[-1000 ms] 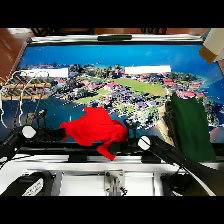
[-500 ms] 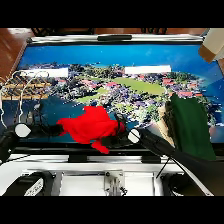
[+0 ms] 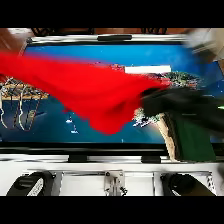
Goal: Fold the shirts.
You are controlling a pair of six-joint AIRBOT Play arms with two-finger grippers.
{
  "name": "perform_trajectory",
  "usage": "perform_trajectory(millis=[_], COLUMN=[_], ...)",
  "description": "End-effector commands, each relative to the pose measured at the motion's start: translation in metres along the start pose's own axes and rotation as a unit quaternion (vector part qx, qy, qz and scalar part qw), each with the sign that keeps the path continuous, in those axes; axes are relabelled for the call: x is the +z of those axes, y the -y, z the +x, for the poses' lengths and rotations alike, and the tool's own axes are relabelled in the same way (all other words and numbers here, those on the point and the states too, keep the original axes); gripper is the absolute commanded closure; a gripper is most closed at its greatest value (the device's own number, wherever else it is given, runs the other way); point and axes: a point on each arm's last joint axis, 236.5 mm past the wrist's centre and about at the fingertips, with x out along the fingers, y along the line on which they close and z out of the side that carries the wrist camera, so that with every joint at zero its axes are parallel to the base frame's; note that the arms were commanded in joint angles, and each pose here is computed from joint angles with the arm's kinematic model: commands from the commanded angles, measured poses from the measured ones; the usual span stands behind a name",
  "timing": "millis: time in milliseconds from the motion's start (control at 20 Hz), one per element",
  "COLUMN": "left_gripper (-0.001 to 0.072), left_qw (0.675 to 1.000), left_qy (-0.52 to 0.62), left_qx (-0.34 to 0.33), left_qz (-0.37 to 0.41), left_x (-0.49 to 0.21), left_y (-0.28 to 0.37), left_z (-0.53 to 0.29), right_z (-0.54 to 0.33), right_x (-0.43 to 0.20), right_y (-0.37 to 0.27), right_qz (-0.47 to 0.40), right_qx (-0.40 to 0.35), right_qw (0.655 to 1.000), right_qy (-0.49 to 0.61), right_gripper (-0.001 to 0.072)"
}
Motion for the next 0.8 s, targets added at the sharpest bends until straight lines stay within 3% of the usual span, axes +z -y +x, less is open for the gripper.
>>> perform_trajectory(millis=[0, 150, 350, 750], left_gripper=[0.0669, 0.0669, 0.0669, 0.0666], left_qw=[0.974, 0.966, 0.982, 0.995], left_qy=[0.225, 0.257, 0.184, -0.082], left_qx=[0.007, 0.0, -0.001, -0.006], left_qz=[-0.005, -0.02, -0.034, -0.054], left_x=[0.127, 0.134, 0.102, -0.051], left_y=[0.003, 0.006, 0.006, 0.007], left_z=[-0.135, -0.171, -0.155, -0.062], right_z=[-0.15, -0.188, -0.173, -0.019], right_x=[0.102, 0.105, 0.1, 0.082], right_y=[0.02, 0.021, 0.024, 0.068], right_qz=[0.035, 0.048, 0.041, -0.061], right_qx=[-0.001, 0.015, 0.001, -0.167], right_qw=[0.969, 0.959, 0.965, 0.979], right_qy=[0.244, 0.28, 0.257, 0.104], right_gripper=[0.0647, 0.0647, 0.0647, 0.0646])
